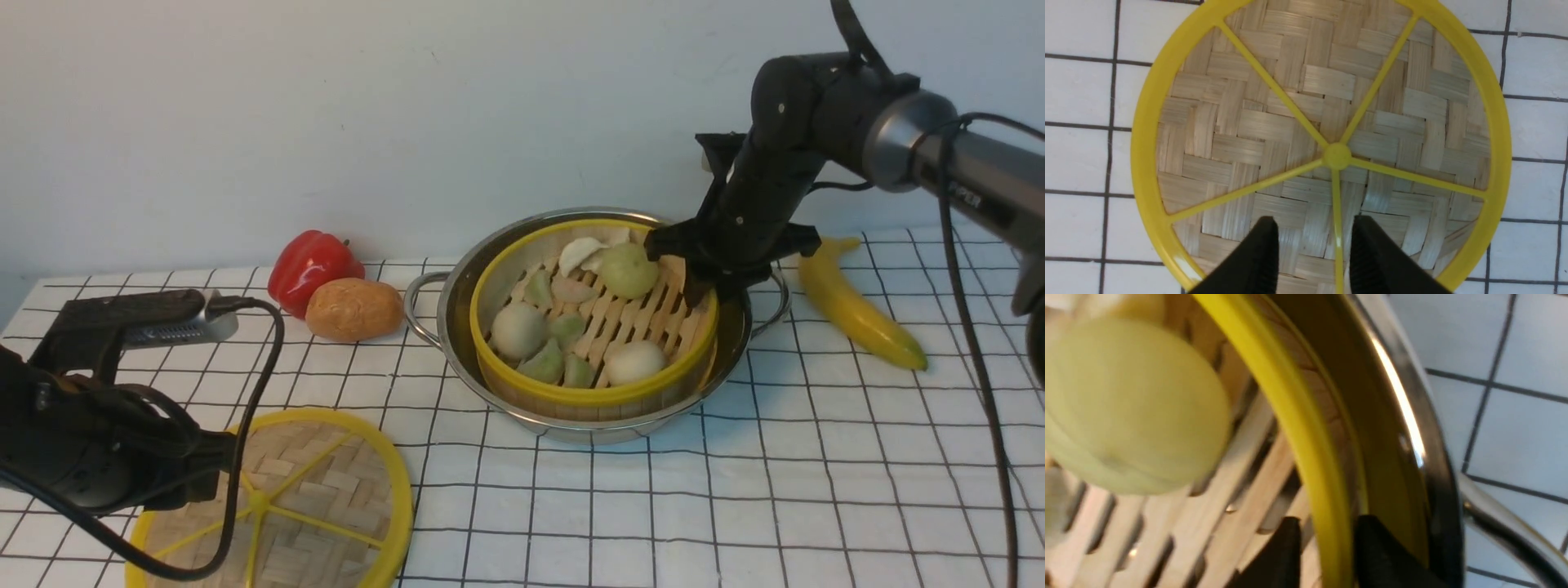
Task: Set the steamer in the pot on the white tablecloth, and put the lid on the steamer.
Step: 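Place the bamboo steamer basket of food into the steel pot with the right gripper, then grasp the bamboo steamer lid lying on the table by its centre knob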
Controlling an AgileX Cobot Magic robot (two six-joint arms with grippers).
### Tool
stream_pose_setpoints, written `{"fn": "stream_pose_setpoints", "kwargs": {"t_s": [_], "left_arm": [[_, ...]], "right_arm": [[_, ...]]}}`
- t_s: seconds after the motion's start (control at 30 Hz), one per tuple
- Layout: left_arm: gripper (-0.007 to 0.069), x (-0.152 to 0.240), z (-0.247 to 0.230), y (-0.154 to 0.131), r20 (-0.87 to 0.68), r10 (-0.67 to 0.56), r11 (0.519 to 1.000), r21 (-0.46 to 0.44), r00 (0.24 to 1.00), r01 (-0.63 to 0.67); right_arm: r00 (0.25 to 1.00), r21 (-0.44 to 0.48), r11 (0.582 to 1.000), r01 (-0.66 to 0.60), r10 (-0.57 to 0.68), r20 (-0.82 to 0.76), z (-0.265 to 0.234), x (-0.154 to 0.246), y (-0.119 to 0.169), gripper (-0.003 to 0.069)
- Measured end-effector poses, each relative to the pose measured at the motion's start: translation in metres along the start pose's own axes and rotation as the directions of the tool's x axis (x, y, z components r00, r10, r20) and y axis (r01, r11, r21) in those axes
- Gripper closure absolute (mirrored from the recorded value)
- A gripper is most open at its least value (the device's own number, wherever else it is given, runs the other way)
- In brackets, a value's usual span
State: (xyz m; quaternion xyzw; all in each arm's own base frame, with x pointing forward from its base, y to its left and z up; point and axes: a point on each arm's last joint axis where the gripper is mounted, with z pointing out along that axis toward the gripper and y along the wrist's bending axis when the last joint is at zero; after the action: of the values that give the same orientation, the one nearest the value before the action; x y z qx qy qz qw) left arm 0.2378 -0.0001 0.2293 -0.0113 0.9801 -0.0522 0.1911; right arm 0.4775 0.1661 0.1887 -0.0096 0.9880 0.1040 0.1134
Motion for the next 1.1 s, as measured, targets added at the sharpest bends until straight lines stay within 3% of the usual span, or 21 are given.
{"fn": "stream_pose_setpoints", "kwargs": {"t_s": [0.23, 0.37, 0.6, 0.77, 0.8, 0.93, 1.1], "left_arm": [[0.0382, -0.005, 0.0, 0.0, 0.051, -0.005, 1.0, 0.005, 0.999, 0.005], [0.0382, -0.008, 0.0, -0.001, 0.085, 0.009, 1.0, 0.014, 0.996, -0.01], [0.0382, -0.014, 0.012, -0.004, 0.098, 0.006, 0.998, 0.056, 0.995, -0.011], [0.0382, -0.014, 0.038, -0.001, 0.012, -0.01, 0.998, 0.062, 1.0, 0.009], [0.0382, -0.014, 0.039, -0.001, 0.009, -0.011, 0.998, 0.063, 1.0, 0.01], [0.0382, -0.015, 0.055, 0.001, -0.034, -0.026, 0.998, 0.062, 0.999, 0.028], [0.0382, -0.015, 0.067, 0.002, -0.066, -0.031, 0.998, 0.059, 0.997, 0.035]], "right_arm": [[0.999, -0.017, 1.0, 0.012, -0.012, 0.034, -0.018, -0.002, 0.004, 0.0232], [0.996, -0.008, 0.999, 0.052, -0.051, 0.08, -0.039, -0.003, 0.005, 0.0202], [0.944, 0.061, 0.989, 0.137, -0.149, 0.295, -0.146, 0.002, 0.009, 0.019], [0.849, 0.005, 0.986, 0.165, -0.144, 0.508, -0.262, 0.036, 0.015, 0.0188], [0.845, 0.001, 0.986, 0.169, -0.145, 0.515, -0.267, 0.038, 0.016, 0.0188], [0.716, -0.075, 0.961, 0.267, -0.145, 0.683, -0.365, 0.095, 0.019, 0.0188], [0.598, -0.077, 0.942, 0.327, -0.143, 0.789, -0.427, 0.147, 0.013, 0.0188]]}}
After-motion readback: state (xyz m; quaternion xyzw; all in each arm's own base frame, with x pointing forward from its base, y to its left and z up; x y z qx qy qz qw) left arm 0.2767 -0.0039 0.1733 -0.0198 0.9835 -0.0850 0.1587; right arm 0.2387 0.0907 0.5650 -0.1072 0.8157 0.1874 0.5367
